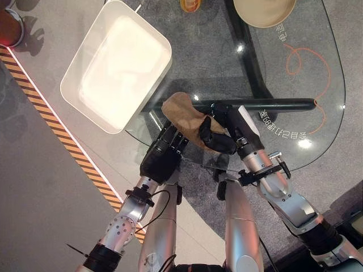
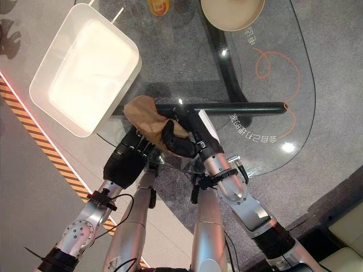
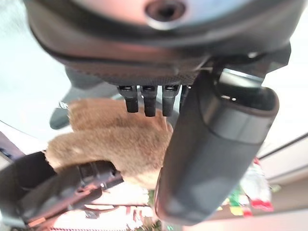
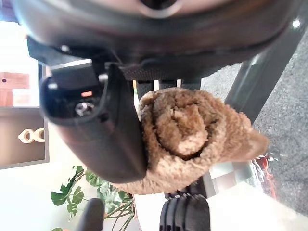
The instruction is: Wipe the table with a cloth and put it in the basket.
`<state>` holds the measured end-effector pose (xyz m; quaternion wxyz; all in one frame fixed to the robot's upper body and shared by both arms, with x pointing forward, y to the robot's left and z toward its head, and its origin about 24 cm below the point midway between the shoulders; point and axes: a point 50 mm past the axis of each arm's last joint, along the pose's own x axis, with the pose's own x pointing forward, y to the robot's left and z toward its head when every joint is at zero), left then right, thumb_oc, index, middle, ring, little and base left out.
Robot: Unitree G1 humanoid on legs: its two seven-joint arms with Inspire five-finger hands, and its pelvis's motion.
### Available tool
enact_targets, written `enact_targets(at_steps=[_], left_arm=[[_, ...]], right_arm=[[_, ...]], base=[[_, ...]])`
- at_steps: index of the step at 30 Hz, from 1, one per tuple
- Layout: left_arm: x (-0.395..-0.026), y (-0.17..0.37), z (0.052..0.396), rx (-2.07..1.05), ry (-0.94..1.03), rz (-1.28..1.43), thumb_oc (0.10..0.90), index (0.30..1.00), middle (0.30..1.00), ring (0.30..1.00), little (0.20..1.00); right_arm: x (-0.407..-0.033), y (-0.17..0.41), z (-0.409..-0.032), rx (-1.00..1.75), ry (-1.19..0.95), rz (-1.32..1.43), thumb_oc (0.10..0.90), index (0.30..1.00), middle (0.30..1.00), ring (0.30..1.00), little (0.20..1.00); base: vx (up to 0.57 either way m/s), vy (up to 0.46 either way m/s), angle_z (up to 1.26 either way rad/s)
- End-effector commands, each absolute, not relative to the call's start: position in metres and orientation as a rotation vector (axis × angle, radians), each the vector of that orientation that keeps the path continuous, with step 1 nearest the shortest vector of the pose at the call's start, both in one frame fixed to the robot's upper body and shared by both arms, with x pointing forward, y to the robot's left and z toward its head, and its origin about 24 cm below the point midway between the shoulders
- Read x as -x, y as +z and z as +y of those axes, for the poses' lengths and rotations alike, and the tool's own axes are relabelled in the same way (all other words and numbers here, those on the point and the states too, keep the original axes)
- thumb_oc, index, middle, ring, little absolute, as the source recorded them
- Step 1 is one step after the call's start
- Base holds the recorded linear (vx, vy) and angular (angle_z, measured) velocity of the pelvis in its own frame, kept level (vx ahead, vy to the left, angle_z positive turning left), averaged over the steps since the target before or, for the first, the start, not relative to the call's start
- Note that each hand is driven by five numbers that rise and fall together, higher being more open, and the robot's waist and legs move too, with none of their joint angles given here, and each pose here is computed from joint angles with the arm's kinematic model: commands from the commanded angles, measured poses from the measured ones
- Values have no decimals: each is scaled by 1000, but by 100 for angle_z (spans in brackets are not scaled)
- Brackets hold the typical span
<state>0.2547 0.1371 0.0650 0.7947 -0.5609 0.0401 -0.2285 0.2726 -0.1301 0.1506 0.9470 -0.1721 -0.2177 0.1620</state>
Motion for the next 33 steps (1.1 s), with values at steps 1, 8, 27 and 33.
enact_targets(at_steps=[1, 8, 27, 33], left_arm=[[-243, 86, 125, 1199, -617, 28, 800, 900, 900, 900, 900], [-240, 86, 127, 1206, -617, 9, 800, 900, 900, 900, 900], [-238, 108, 118, 1220, -802, -133, 800, 900, 900, 900, 900], [-240, 110, 118, 1203, -801, -134, 800, 900, 900, 900, 900]], right_arm=[[-235, 218, -106, 201, 405, -879, 100, 300, 300, 300, 200], [-235, 217, -110, 239, 381, -869, 100, 300, 300, 300, 200], [-237, 207, -97, 314, 480, -801, 100, 300, 300, 300, 200], [-237, 203, -88, 375, 569, -768, 100, 300, 300, 300, 200]], base=[[0, 0, 0], [-7, 12, -3], [0, 0, 0], [0, 0, 0]])
